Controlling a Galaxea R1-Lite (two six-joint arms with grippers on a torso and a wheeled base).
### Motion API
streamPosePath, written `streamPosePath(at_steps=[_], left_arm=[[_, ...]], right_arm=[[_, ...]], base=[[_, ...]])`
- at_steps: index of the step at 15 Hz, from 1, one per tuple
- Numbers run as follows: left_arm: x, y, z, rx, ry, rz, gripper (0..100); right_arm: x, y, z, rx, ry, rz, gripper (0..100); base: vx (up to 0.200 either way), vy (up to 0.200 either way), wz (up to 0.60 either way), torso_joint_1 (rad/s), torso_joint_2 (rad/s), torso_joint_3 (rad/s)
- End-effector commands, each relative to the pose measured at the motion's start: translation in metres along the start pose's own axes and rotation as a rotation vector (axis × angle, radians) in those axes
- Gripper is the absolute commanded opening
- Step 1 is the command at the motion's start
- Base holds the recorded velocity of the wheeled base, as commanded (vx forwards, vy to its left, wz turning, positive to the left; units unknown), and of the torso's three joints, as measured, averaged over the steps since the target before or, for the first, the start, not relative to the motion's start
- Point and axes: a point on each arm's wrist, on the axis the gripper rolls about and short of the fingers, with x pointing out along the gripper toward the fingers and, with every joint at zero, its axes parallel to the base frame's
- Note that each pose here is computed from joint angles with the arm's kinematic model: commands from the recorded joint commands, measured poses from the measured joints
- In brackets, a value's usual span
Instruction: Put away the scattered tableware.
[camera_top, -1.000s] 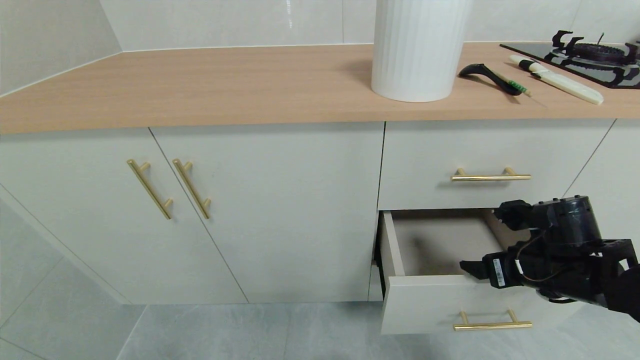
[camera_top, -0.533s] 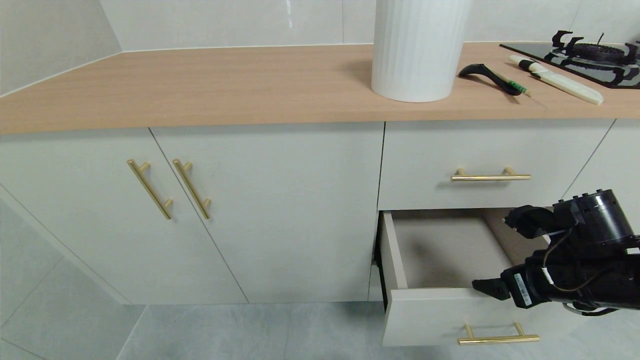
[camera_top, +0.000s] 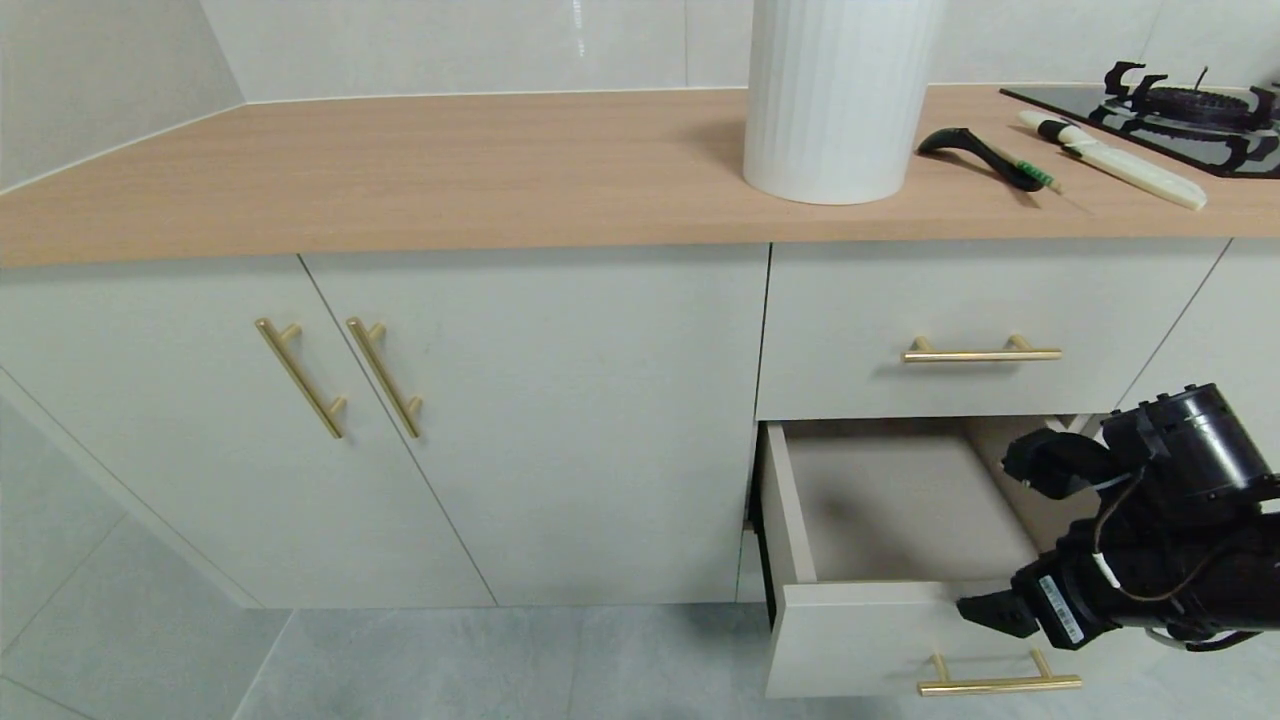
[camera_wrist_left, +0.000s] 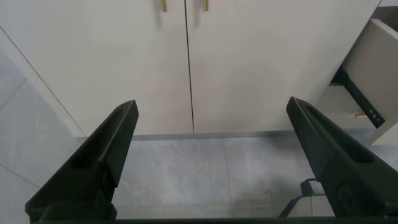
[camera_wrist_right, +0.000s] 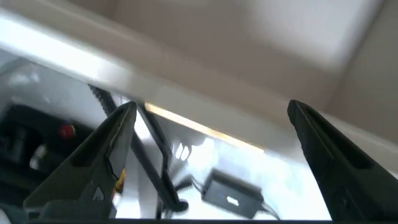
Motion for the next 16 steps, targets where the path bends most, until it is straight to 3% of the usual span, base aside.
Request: streamPosePath(at_steps=[1, 3, 4, 10, 16], left_arm=[[0.0, 0.0, 0.0, 0.0, 0.0, 0.001, 100], [0.0, 0.0, 0.0, 0.001, 0.0, 0.001, 100], [0.0, 0.0, 0.0, 0.0, 0.0, 0.001, 100], [0.0, 0.0, 0.0, 0.0, 0.0, 0.001, 100], [0.0, 0.0, 0.0, 0.0, 0.0, 0.001, 100]], right_arm=[[-0.007, -0.001, 0.009, 0.04, -0.063, 0.0, 100], [-0.022, -0.001, 0.019, 0.121, -0.151, 0.049, 100], [-0.019, -0.001, 0.022, 0.139, -0.147, 0.059, 100], [0.045, 0.001, 0.01, 0.135, 0.039, -0.037, 100], [0.036, 0.001, 0.005, 0.115, 0.041, -0.017, 100]], base=[[0.0, 0.0, 0.0, 0.0, 0.0, 0.0], [0.0, 0.0, 0.0, 0.0, 0.0, 0.0], [0.0, 0.0, 0.0, 0.0, 0.0, 0.0], [0.0, 0.0, 0.0, 0.0, 0.0, 0.0], [0.0, 0.0, 0.0, 0.0, 0.0, 0.0]])
